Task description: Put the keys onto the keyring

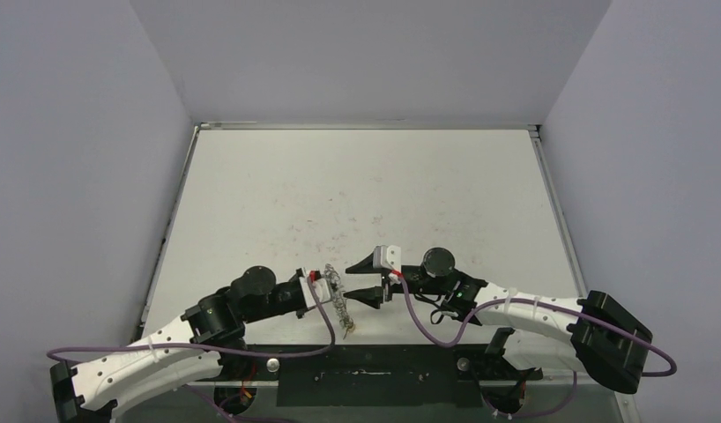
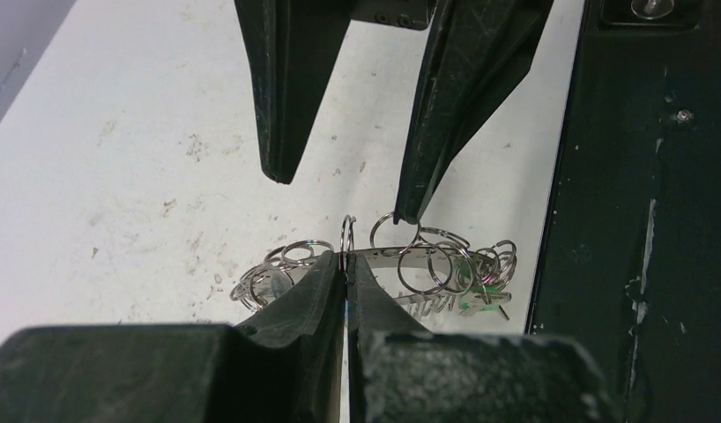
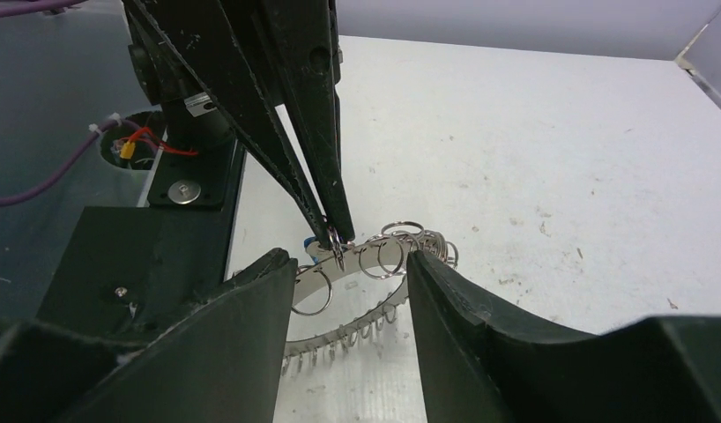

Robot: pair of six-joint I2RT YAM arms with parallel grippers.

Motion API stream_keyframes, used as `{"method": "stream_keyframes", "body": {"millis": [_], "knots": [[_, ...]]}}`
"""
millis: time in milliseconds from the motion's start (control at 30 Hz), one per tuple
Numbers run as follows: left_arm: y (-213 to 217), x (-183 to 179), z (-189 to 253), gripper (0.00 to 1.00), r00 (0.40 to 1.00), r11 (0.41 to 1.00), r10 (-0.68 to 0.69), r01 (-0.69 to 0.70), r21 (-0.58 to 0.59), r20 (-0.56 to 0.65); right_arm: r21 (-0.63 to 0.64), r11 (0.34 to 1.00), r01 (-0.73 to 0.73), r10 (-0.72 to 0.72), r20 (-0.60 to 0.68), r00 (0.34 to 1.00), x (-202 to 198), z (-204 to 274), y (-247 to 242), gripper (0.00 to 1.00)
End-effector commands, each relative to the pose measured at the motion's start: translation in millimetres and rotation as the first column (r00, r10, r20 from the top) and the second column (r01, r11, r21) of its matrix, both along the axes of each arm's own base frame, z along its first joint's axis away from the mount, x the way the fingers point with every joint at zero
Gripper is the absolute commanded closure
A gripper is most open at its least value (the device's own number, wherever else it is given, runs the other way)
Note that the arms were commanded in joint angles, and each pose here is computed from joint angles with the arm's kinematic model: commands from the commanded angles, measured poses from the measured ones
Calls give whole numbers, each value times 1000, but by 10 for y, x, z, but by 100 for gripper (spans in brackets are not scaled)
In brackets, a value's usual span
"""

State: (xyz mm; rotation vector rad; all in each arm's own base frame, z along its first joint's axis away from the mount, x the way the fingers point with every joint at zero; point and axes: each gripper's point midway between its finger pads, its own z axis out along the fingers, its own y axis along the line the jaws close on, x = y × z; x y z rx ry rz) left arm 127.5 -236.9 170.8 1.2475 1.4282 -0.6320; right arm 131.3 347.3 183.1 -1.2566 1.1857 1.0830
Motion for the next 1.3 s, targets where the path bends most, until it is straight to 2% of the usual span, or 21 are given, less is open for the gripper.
{"method": "stream_keyframes", "body": {"millis": [0, 233, 400, 533, 700, 1100, 1167, 1267], "knots": [[9, 29, 207, 100, 1000, 998, 13, -12, 59, -17, 49, 999, 22, -26, 76, 997, 56, 258, -6, 49], [75, 102, 208, 100, 995, 971, 66, -46, 235, -79, 13, 1000, -1, 0, 78, 997, 51, 210, 45, 55], [17, 128, 140, 100, 992, 939, 56, -13, 343, -117, 12, 1000, -16, 15, 69, 998, 54, 183, 103, 59], [-42, 144, 131, 100, 991, 930, 43, 6, 369, -125, 7, 1000, -26, 25, 70, 997, 64, 187, 149, 68], [-96, 152, 181, 100, 993, 940, 28, 12, 342, -114, -39, 999, -29, 32, 70, 997, 76, 70, 184, 78], [-126, 121, 212, 100, 995, 959, 9, 19, 281, -99, -65, 997, -52, 56, 57, 997, 46, -84, 214, 75], [-112, 125, 216, 100, 995, 960, 14, 13, 278, -94, -65, 996, -58, 62, 57, 996, 34, -90, 211, 71], [-92, 128, 222, 100, 996, 962, 20, 5, 274, -87, -63, 996, -68, 71, 57, 996, 12, -93, 204, 60]]}}
